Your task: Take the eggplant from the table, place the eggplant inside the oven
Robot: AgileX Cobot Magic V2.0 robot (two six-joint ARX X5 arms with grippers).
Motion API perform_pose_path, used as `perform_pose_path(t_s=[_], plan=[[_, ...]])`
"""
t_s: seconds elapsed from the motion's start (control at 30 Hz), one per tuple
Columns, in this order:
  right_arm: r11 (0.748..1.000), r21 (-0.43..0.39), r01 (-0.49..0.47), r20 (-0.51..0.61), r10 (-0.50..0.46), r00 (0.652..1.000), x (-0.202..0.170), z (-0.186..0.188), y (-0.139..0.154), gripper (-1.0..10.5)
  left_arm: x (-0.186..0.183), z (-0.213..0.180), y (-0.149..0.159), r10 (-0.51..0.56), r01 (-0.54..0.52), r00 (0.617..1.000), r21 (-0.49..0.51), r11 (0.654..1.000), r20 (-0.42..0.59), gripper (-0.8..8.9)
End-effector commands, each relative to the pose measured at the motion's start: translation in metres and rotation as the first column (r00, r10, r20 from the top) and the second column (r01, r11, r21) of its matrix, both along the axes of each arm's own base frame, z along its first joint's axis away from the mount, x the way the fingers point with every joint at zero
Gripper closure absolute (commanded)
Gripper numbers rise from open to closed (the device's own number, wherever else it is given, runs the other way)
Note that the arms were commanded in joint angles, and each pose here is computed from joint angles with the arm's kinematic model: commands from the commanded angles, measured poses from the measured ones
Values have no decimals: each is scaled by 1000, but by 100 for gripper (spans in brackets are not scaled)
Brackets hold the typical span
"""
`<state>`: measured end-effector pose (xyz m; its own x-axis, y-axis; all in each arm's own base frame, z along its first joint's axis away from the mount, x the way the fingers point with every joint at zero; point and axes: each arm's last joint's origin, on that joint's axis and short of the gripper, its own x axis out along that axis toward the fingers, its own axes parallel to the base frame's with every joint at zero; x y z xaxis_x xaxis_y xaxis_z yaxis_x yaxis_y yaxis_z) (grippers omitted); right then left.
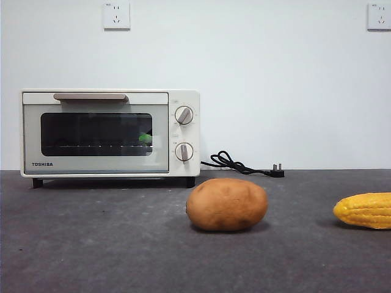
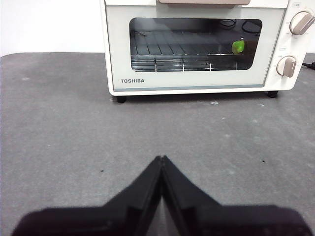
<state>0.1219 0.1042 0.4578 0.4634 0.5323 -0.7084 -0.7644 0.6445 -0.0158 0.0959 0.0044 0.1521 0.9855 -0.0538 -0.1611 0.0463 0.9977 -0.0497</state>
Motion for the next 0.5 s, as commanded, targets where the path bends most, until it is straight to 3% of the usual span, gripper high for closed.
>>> perform_pose_path(t_s=[0.03, 0.13, 0.27, 0.33, 0.4, 0.5], plan=[[999, -40, 14, 49, -12, 999, 1, 1, -4, 945, 1, -2, 0, 7, -7, 1000, -6, 1000, 0, 817], [997, -12, 79, 139, -77, 987, 4, 9, -14, 945, 1, -2, 0, 7, -7, 1000, -6, 1000, 0, 817], [974, 157, 166, 236, -200, 951, 0, 26, -36, 946, 1, -2, 0, 7, -7, 1000, -6, 1000, 0, 817], [943, 256, 214, 242, -277, 930, -5, 34, -49, 945, 1, -2, 0, 7, -7, 1000, -6, 1000, -1, 817], [896, 338, 289, 236, -378, 895, -13, 40, -63, 945, 1, -2, 0, 7, -7, 1000, -6, 1000, -1, 818], [832, 381, 402, 248, -512, 822, -25, 44, -81, 945, 1, -2, 0, 7, -7, 1000, -7, 1000, -1, 817]])
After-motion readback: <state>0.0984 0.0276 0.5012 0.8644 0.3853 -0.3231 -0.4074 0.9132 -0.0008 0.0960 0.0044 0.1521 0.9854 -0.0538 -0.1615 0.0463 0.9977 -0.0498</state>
